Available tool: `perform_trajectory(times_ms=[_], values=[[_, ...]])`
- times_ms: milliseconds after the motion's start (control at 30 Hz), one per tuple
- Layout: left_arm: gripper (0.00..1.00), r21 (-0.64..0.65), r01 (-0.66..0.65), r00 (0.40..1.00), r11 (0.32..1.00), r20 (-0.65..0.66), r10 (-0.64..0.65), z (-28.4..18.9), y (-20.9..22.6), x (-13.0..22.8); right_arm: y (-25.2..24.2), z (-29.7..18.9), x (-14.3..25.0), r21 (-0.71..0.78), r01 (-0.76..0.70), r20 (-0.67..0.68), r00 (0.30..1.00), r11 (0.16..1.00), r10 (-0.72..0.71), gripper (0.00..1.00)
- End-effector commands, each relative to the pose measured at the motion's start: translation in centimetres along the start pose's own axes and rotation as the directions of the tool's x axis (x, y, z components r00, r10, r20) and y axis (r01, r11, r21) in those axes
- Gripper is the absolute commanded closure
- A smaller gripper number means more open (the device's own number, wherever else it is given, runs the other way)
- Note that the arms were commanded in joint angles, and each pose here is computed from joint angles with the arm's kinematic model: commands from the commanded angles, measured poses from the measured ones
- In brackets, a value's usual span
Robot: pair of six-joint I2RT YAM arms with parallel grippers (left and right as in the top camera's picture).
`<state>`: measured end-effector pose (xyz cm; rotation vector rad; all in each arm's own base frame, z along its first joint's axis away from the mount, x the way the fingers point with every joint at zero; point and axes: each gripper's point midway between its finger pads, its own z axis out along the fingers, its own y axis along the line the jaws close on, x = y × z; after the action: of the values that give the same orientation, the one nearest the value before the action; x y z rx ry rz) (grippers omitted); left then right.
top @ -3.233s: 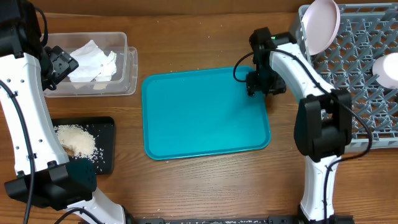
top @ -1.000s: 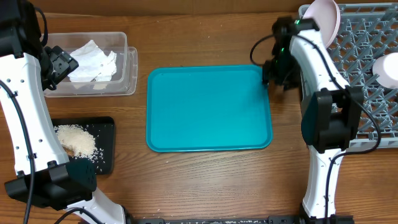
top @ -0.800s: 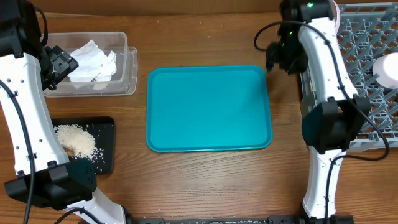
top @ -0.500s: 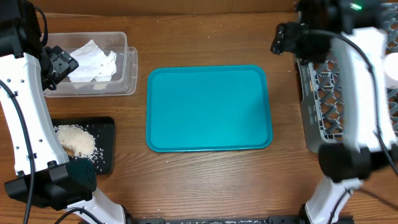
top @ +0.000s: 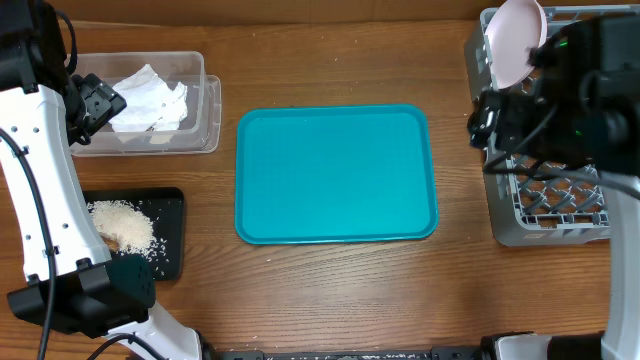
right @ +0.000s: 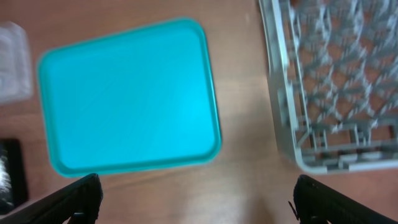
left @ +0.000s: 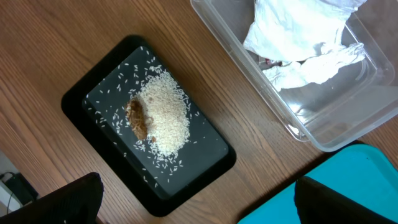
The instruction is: Sort waste into correct bins and load items into the dishwasher
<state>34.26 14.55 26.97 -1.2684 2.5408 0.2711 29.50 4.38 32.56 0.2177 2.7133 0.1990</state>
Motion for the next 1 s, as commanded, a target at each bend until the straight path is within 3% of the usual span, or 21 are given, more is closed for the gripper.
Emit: perform_trajectory(times_ms=[0, 100, 333, 533, 700, 967], values=[[0.00, -0.005, 0.010, 1.000, 1.000, -0.002, -0.010, 0.1, 0.0, 0.1, -0.8, 1.8, 1.0, 0.046, -0.053, -0.059, 0.997, 0.998, 0.056, 0.00], [0.00, -0.005, 0.010, 1.000, 1.000, -0.002, -0.010, 0.1, 0.0, 0.1, -1.2, 1.8, 1.1, 0.073, -0.100, -0.052, 0.993, 0.992, 0.104, 0.00], [0.00, -0.005, 0.010, 1.000, 1.000, -0.002, -0.010, 0.1, 0.0, 0.1, -1.1, -1.4, 2.2, 0.034, -0.072, 0.035, 0.997, 0.997, 0.071, 0.00], [0.00, -0.005, 0.010, 1.000, 1.000, -0.002, -0.010, 0.1, 0.0, 0.1, -2.2, -3.6, 6.8, 0.004, -0.059, 0.099, 0.993, 0.998, 0.058, 0.00], [0.00, -0.005, 0.010, 1.000, 1.000, -0.002, -0.010, 0.1, 0.0, 0.1, -3.3, -3.9, 10.3, -0.023, -0.171, 0.128, 0.977, 0.985, 0.172, 0.00], [0.00, -0.005, 0.010, 1.000, 1.000, -0.002, -0.010, 0.1, 0.0, 0.1, -3.7, -4.4, 11.6, -0.027, -0.184, 0.132, 0.974, 0.983, 0.186, 0.00]])
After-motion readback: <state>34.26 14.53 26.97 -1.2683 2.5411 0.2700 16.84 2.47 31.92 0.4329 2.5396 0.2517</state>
